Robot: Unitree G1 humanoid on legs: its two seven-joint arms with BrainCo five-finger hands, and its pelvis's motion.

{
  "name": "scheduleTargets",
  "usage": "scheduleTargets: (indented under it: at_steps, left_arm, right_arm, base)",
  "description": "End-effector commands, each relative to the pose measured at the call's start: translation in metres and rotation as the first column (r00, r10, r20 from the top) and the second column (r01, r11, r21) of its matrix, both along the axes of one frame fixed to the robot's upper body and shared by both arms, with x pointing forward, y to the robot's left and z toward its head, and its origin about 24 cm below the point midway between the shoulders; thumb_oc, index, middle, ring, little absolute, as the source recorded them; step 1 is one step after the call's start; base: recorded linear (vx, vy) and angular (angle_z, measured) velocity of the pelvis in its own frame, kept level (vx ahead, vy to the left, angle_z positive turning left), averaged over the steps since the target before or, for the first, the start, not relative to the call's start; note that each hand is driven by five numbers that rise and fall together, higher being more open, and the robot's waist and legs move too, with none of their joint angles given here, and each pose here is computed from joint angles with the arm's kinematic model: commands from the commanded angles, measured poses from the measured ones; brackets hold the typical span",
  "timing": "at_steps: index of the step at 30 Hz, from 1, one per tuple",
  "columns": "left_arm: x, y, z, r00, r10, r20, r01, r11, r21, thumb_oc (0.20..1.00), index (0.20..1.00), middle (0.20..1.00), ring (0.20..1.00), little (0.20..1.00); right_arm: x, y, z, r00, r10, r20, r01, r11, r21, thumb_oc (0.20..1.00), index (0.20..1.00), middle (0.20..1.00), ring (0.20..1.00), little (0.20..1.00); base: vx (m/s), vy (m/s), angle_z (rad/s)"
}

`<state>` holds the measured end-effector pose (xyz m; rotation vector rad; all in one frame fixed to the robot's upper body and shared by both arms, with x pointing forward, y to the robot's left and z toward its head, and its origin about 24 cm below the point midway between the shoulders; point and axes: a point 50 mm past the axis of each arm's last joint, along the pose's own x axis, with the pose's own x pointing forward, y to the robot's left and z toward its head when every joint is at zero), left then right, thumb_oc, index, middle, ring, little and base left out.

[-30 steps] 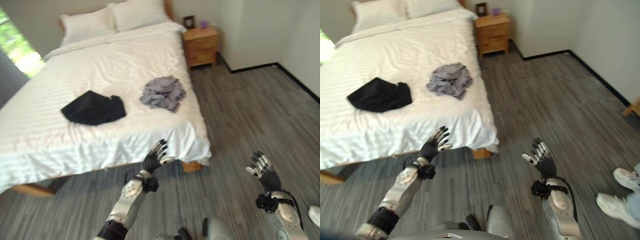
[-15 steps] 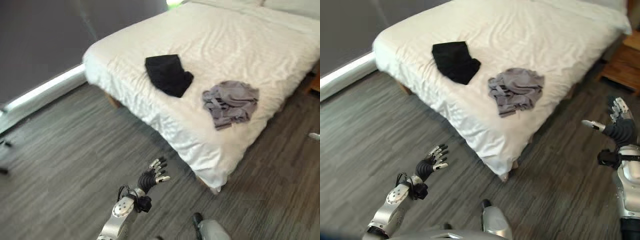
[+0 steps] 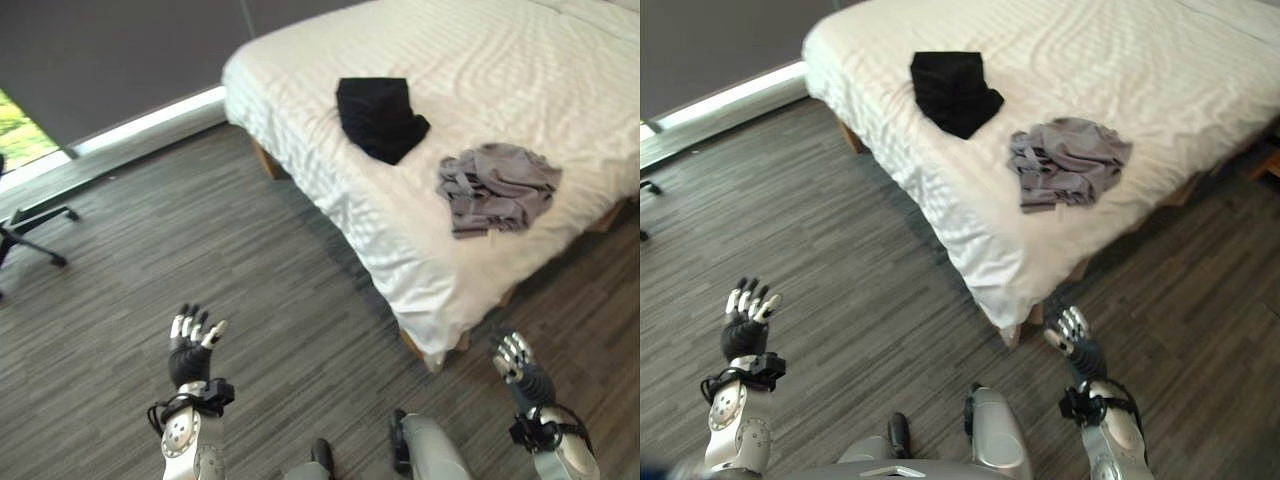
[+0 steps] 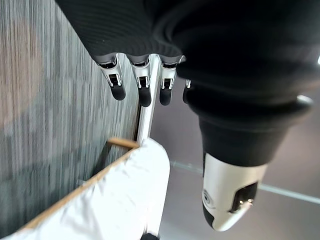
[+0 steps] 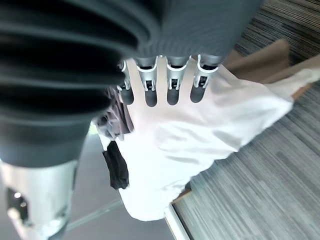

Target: Pick up bed clothes into laundry basket.

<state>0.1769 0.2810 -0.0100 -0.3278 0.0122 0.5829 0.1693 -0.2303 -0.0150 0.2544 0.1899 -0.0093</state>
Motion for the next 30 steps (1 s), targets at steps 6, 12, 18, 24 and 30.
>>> scheduleTargets:
  at_steps: [6, 12, 18, 24, 30]
  left_arm:
    - [0.016, 0.012, 0.036, 0.989, 0.038, 0.144, -0.058, 0.988, 0.141, 1.000, 1.000, 1.000, 1.000, 1.000]
    - [0.024, 0.016, 0.067, 0.973, -0.108, 0.204, 0.064, 0.975, 0.213, 1.000, 1.000, 1.000, 1.000, 1.000]
    - [0.035, 0.015, 0.075, 0.970, -0.124, 0.210, 0.069, 0.965, 0.251, 1.000, 1.000, 1.000, 1.000, 1.000]
    - [0.034, 0.038, 0.075, 0.990, -0.012, 0.140, -0.032, 0.952, 0.304, 1.000, 1.000, 1.000, 1.000, 1.000]
    - [0.040, 0.035, 0.079, 0.984, -0.021, 0.175, -0.028, 0.962, 0.270, 1.000, 1.000, 1.000, 1.000, 1.000]
  right_arm:
    - [0.024, -0.017, 0.063, 0.955, 0.029, 0.296, 0.015, 0.989, -0.145, 1.000, 1.000, 1.000, 1.000, 1.000]
    - [0.032, -0.047, 0.085, 0.873, -0.247, 0.421, 0.322, 0.940, -0.116, 1.000, 1.000, 1.000, 1.000, 1.000]
    - [0.024, -0.053, 0.074, 0.884, -0.289, 0.367, 0.355, 0.926, -0.127, 1.000, 1.000, 1.000, 1.000, 1.000]
    - [0.021, -0.045, 0.071, 0.869, -0.356, 0.343, 0.334, 0.934, 0.124, 1.000, 1.000, 1.000, 1.000, 1.000]
    - [0.019, -0.044, 0.066, 0.886, -0.349, 0.307, 0.310, 0.936, 0.169, 1.000, 1.000, 1.000, 1.000, 1.000]
  base:
    - [0.01, 0.020, 0.00]
    - [-0.04, 0.012, -0.37]
    - [0.00, 0.106, -0.17]
    - [0.00, 0.245, -0.01]
    - [0.15, 0.147, -0.08]
